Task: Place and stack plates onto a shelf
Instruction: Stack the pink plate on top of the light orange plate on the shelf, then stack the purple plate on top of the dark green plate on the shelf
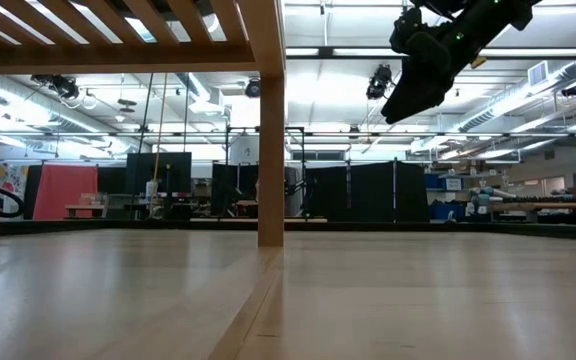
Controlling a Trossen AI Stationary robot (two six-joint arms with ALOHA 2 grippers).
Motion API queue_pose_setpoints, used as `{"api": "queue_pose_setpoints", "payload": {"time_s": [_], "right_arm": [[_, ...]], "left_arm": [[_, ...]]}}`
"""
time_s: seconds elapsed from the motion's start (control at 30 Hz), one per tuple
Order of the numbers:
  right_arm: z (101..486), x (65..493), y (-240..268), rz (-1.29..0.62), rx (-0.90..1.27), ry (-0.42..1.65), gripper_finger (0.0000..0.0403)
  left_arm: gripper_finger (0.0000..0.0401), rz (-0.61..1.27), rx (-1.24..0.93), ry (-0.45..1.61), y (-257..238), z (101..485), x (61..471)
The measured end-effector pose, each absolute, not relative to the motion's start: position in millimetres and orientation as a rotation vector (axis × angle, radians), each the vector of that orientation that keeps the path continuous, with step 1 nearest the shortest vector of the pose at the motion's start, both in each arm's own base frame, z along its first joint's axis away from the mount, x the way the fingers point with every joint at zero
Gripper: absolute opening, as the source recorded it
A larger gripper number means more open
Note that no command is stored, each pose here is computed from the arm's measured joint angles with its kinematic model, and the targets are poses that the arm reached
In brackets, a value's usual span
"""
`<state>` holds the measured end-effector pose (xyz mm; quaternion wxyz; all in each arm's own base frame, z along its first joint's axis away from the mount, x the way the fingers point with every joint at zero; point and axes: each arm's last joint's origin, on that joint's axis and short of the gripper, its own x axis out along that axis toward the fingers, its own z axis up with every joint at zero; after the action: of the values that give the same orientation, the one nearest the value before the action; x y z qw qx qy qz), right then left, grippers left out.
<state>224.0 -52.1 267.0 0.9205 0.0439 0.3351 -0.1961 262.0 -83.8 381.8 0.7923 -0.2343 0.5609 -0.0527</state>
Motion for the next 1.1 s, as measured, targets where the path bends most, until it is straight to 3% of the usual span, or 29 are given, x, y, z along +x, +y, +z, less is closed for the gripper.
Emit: {"api": "queue_pose_setpoints", "payload": {"time_s": [0.6,1.1], "right_arm": [[267.0,224.0,-52.1,-0.401,0.091,0.689,0.0261],[266.6,225.0,-48.2,-0.299,0.133,0.690,0.0261]], "left_arm": [[0.0177,-0.116,-0.537,1.249,-70.0,383.8,256.1],[0.0176,-0.088,-0.297,1.139,-32.9,394.9,246.0]]}}
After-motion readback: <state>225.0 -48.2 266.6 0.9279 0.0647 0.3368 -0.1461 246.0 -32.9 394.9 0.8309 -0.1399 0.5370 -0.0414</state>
